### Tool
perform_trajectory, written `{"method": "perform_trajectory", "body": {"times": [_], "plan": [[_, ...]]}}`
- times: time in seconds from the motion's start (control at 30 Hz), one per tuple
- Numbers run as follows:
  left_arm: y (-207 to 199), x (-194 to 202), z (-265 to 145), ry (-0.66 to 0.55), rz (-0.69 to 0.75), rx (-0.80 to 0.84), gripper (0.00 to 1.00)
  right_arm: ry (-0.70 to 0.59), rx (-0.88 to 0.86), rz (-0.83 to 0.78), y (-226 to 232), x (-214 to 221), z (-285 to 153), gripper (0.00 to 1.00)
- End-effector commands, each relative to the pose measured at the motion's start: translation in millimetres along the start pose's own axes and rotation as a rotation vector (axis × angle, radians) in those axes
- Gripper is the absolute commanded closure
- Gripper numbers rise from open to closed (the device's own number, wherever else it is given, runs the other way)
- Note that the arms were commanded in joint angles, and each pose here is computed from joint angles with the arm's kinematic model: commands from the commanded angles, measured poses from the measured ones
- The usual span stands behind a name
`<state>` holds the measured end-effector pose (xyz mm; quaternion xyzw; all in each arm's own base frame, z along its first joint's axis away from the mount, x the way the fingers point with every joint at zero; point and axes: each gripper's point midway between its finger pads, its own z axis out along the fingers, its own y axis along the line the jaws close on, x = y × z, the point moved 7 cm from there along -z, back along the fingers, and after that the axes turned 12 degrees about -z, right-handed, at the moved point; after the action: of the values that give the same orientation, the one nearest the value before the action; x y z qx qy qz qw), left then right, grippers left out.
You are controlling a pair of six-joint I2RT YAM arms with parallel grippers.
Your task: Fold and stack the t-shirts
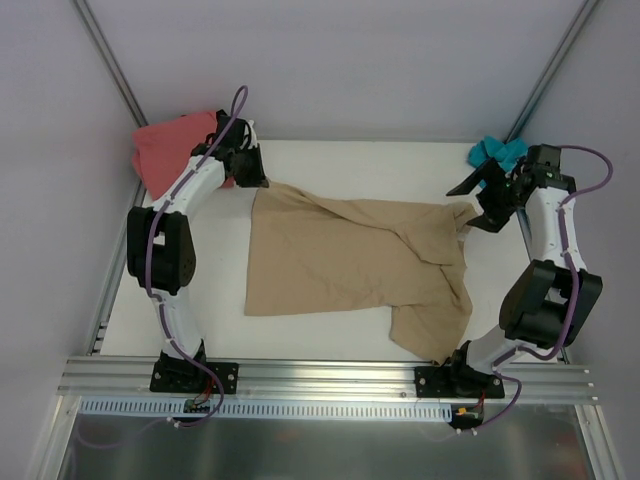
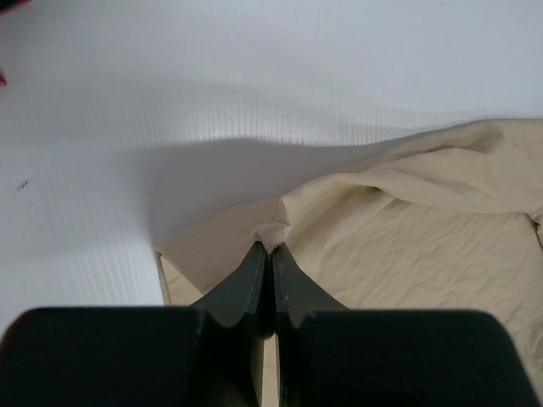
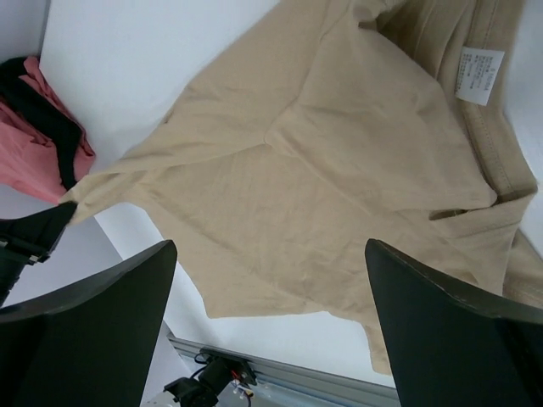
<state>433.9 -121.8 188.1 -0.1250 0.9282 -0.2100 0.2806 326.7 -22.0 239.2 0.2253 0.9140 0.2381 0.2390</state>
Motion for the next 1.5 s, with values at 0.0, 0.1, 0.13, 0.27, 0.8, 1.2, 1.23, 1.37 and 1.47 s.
{"method": "perform_trajectory", "body": {"times": [0.0, 0.1, 0.13, 0.27, 0.8, 1.2, 1.23, 1.37, 1.47], "plan": [[-13.6, -3.2, -24.0, -0.058, 0.024, 0.031, 1.00, -0.083, -0.024, -0.037, 20.7, -22.5, -20.9, 0.00], [-9.6, 3.8, -26.6, -0.062, 0.033, 0.014, 1.00, -0.111, -0.061, -0.028, 30.2, -38.5, -21.8, 0.00], [-5.9, 9.9, -24.8, -0.052, 0.035, 0.007, 1.00, -0.116, -0.069, -0.029, 32.5, -42.1, -22.3, 0.01], [1.5, 25.6, -25.5, -0.046, 0.047, -0.021, 1.00, -0.128, -0.099, -0.034, 41.1, -54.1, -22.3, 0.01], [28.8, 84.1, -17.1, -0.029, 0.097, -0.218, 0.01, -0.108, -0.145, -0.033, 49.8, -64.9, -14.2, 0.00], [8.3, 81.0, -3.4, 0.017, -0.041, 0.020, 0.09, -0.090, -0.150, -0.035, 50.3, -65.0, -7.5, 0.01], [9.4, 80.7, 1.5, 0.036, -0.060, 0.033, 0.15, -0.089, -0.150, -0.036, 50.0, -65.1, -6.9, 0.01], [5.3, 72.8, 11.5, 0.121, -0.111, 0.063, 0.80, -0.085, -0.148, -0.037, 49.2, -64.6, -6.0, 0.01], [8.2, 70.5, 19.9, 0.173, -0.144, 0.054, 0.84, -0.084, -0.148, -0.038, 48.9, -65.0, -5.2, 0.01]]}}
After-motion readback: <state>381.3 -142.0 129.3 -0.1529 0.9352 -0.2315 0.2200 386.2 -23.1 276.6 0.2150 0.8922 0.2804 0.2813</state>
